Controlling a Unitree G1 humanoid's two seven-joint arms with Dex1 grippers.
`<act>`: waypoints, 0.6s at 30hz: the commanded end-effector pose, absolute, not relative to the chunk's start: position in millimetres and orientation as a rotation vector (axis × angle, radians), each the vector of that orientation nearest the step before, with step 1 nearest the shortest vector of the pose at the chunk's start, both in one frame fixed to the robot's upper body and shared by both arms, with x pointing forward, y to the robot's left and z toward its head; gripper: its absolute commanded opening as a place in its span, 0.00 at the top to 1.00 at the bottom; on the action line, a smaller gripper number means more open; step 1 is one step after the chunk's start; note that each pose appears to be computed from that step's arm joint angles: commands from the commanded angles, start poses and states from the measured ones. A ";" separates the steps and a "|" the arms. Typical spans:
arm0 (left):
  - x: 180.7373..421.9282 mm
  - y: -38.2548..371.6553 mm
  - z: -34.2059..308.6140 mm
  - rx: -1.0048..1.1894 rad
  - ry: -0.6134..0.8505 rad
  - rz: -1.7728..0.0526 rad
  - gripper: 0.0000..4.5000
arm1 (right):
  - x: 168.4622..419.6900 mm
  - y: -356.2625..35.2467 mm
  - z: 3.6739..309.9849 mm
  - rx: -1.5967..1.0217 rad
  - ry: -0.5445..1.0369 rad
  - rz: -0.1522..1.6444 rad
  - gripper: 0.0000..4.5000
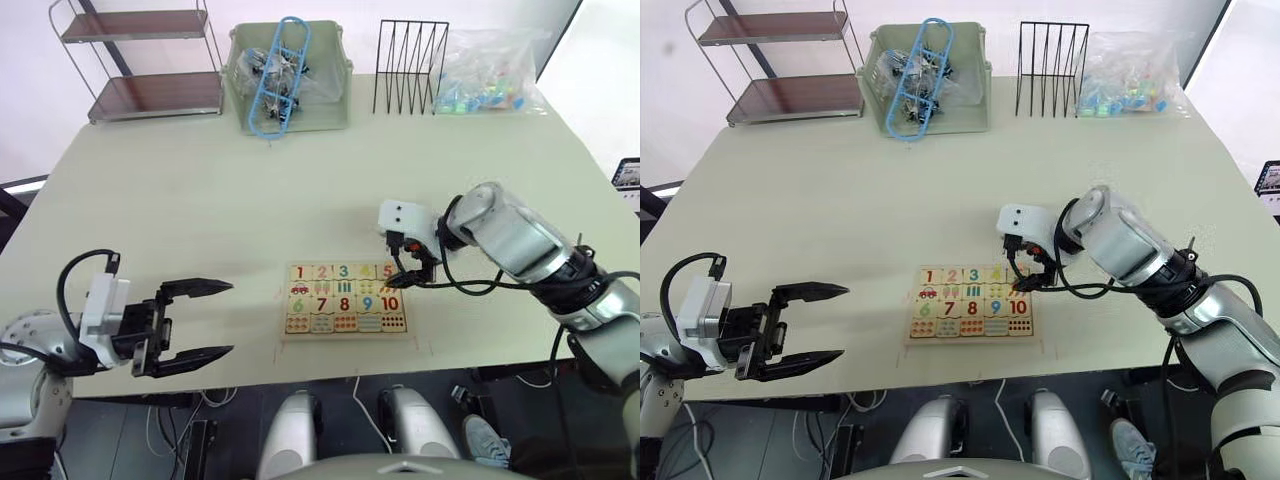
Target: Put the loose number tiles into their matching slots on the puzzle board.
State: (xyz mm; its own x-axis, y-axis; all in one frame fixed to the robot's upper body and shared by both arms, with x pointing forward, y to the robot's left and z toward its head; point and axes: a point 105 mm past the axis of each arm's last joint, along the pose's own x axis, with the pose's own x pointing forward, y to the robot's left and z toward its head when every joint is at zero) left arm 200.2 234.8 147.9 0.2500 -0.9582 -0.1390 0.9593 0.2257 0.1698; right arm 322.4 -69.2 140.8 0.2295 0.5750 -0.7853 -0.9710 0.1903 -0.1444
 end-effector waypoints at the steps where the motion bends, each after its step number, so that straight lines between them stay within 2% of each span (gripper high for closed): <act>1: 199.0 236.9 152.1 0.262 -0.023 -1.329 0.00 | 327.3 -75.5 157.7 -0.677 0.553 1.196 0.01; 3: 199.1 238.0 151.9 0.263 -0.023 -1.328 0.00 | 328.1 -79.4 159.7 -0.639 0.500 1.200 0.01; 4: 199.2 238.7 151.8 0.264 -0.023 -1.326 0.00 | 327.7 -80.3 161.5 -0.598 0.456 1.206 0.09; 6: 199.0 239.8 151.6 0.265 -0.023 -1.324 0.00 | 326.4 -81.0 163.9 -0.547 0.390 1.215 0.19; 8: 198.8 240.5 151.2 0.265 -0.023 -1.322 0.00 | 321.9 -83.5 163.5 -0.480 0.361 1.230 0.40; 9: 198.5 240.8 150.7 0.264 -0.022 -1.321 0.00 | 320.5 -86.0 161.9 -0.458 0.346 1.229 0.46; 13: 198.3 240.5 149.3 0.260 -0.025 -1.319 0.00 | 319.4 -90.9 159.0 -0.342 0.240 1.205 0.93; 14: 198.3 240.2 149.0 0.259 -0.026 -1.319 0.00 | 317.4 -92.1 154.7 -0.336 0.229 1.205 0.98; 18: 198.4 238.7 148.0 0.254 -0.029 -1.318 0.00 | 312.9 -92.6 141.3 -0.314 0.182 1.184 0.98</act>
State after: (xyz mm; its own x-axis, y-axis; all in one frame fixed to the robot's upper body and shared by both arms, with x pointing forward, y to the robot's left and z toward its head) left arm 201.1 238.3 145.3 0.2635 -0.9566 -0.1241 0.9542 0.2396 0.1790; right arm 312.9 -95.2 126.8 0.3463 0.8646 -0.3639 -0.9363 0.3425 -0.0774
